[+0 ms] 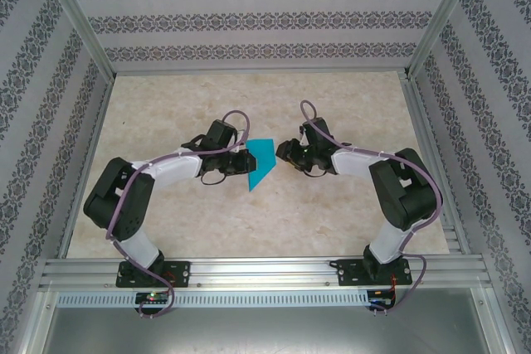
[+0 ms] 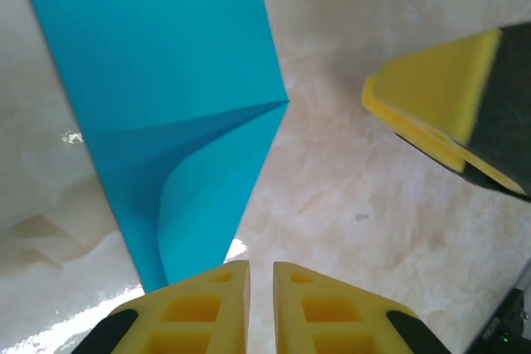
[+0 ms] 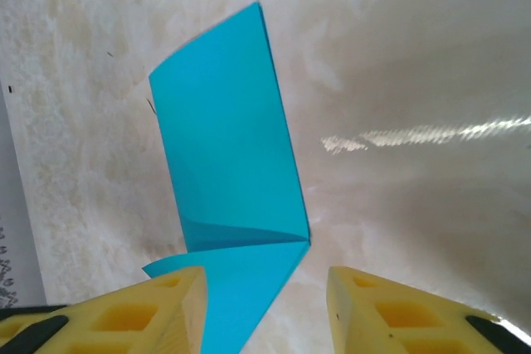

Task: Fold a paper plane with a square sheet of paper (pick it up from the middle)
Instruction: Third fold the triangle at the center of the table, then fourth fold the wing at the center of the table.

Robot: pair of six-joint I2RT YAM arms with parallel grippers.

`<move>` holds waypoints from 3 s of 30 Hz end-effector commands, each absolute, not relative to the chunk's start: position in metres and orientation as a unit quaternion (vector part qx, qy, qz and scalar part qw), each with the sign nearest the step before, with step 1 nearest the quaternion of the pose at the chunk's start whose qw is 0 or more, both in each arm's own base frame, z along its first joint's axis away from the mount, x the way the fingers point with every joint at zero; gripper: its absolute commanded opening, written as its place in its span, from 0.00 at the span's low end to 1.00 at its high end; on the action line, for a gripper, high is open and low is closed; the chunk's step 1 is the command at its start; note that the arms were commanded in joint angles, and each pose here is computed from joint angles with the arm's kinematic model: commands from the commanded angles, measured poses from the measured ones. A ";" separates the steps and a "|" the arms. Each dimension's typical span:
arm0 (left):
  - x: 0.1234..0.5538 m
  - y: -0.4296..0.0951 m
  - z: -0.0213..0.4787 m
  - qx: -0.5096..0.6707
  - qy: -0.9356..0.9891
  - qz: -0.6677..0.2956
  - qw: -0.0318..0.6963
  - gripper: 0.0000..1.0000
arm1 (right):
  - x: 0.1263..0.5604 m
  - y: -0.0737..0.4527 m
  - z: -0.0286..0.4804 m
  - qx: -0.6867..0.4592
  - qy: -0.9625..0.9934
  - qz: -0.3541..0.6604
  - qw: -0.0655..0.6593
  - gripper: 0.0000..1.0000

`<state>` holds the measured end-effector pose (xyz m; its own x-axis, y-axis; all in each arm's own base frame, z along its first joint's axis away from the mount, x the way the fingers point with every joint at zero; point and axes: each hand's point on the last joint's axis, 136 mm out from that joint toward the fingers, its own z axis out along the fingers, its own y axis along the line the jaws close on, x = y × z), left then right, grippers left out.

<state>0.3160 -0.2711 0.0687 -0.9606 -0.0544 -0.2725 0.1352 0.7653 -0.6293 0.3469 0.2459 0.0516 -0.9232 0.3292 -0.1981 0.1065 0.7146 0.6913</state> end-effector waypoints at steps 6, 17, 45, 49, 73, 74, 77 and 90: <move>0.336 -0.274 0.050 0.006 0.935 -0.326 0.140 0.13 | 0.343 0.264 0.037 0.124 0.919 0.350 0.132 0.42; 0.335 -0.254 0.018 -0.018 0.957 -0.261 0.125 0.08 | 0.345 0.276 0.032 0.128 0.918 0.357 0.117 0.37; 0.334 -0.252 0.028 -0.019 0.957 -0.261 0.127 0.11 | 0.348 0.300 0.031 0.108 0.901 0.407 0.100 0.06; 0.337 -0.253 0.053 -0.004 0.950 -0.272 0.151 0.19 | 0.353 0.291 0.044 0.113 0.904 0.391 0.132 0.01; 0.331 -0.278 0.133 0.185 0.861 -0.349 0.321 0.59 | 0.342 0.243 0.107 0.219 0.917 0.248 0.222 0.01; 0.330 -0.280 0.130 0.191 0.858 -0.350 0.324 0.60 | 0.342 0.245 0.102 0.223 0.917 0.251 0.215 0.01; 0.321 -0.290 0.118 0.221 0.849 -0.351 0.327 0.61 | 0.341 0.251 0.086 0.235 0.915 0.261 0.197 0.01; 0.302 -0.307 0.075 0.320 0.807 -0.313 0.384 0.57 | 0.341 0.270 0.068 0.276 0.904 0.299 0.135 0.02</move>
<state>0.2900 -0.2929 0.0563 -0.6327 0.2733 -0.7245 0.6799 0.6439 -0.3509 0.3367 0.2628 0.0651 -0.8221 0.5557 -0.1234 0.3925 0.7104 0.5842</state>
